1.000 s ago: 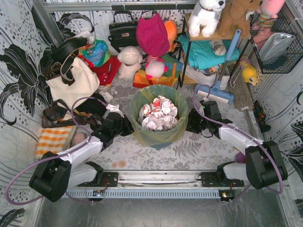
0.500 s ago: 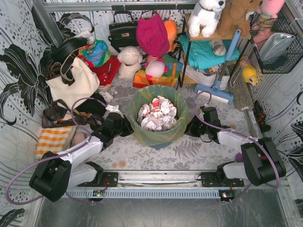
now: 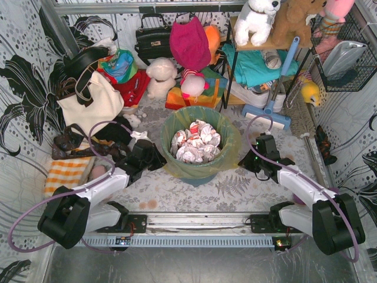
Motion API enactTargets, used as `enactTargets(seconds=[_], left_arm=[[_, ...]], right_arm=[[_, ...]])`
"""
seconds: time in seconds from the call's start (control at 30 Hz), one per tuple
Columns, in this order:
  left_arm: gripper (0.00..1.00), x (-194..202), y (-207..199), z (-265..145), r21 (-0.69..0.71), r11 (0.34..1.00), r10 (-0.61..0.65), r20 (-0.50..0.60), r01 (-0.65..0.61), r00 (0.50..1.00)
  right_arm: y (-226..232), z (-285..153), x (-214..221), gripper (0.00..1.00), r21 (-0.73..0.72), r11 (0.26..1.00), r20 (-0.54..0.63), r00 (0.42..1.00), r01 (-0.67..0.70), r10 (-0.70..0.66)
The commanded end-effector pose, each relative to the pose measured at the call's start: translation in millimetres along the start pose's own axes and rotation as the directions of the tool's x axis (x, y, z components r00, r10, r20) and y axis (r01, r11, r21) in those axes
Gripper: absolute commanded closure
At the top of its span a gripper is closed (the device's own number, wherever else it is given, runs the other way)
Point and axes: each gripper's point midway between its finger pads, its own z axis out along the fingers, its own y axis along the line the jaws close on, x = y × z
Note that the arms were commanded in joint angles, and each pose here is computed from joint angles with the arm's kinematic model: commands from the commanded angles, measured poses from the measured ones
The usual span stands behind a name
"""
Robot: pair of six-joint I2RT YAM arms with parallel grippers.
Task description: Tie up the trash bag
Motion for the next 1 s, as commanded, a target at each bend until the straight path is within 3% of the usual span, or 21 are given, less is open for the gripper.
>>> enactTargets(seconds=[0.0, 0.07, 0.13, 0.33, 0.83, 0.97], left_arm=[[0.92, -13, -10, 2, 0.010, 1.000, 0.002, 0.032, -0.003, 0.999], [0.92, -13, -11, 3, 0.012, 1.000, 0.003, 0.029, -0.003, 1.000], [0.92, -12, -12, 4, 0.016, 1.000, 0.001, 0.025, -0.001, 1.000], [0.92, -15, -16, 4, 0.027, 1.000, -0.003, 0.027, 0.003, 1.000], [0.92, -11, -11, 3, 0.020, 1.000, -0.007, 0.031, 0.006, 0.999], [0.92, -8, -8, 5, 0.013, 1.000, -0.009, 0.020, 0.009, 1.000]], right_arm=[[15, -4, -8, 1.00, -0.066, 0.998, 0.017, 1.000, 0.022, -0.021], [27, -6, -11, 0.96, -0.114, 0.993, 0.018, 1.000, 0.026, -0.024], [36, -6, -12, 0.79, -0.152, 0.988, 0.008, 0.999, 0.032, -0.031], [58, -2, -4, 0.63, -0.269, 0.963, -0.060, 0.998, 0.016, -0.034], [56, 26, 28, 0.57, -0.330, 0.943, -0.209, 0.978, -0.047, -0.024], [35, 30, 37, 0.56, -0.237, 0.970, -0.223, 0.975, -0.063, 0.009]])
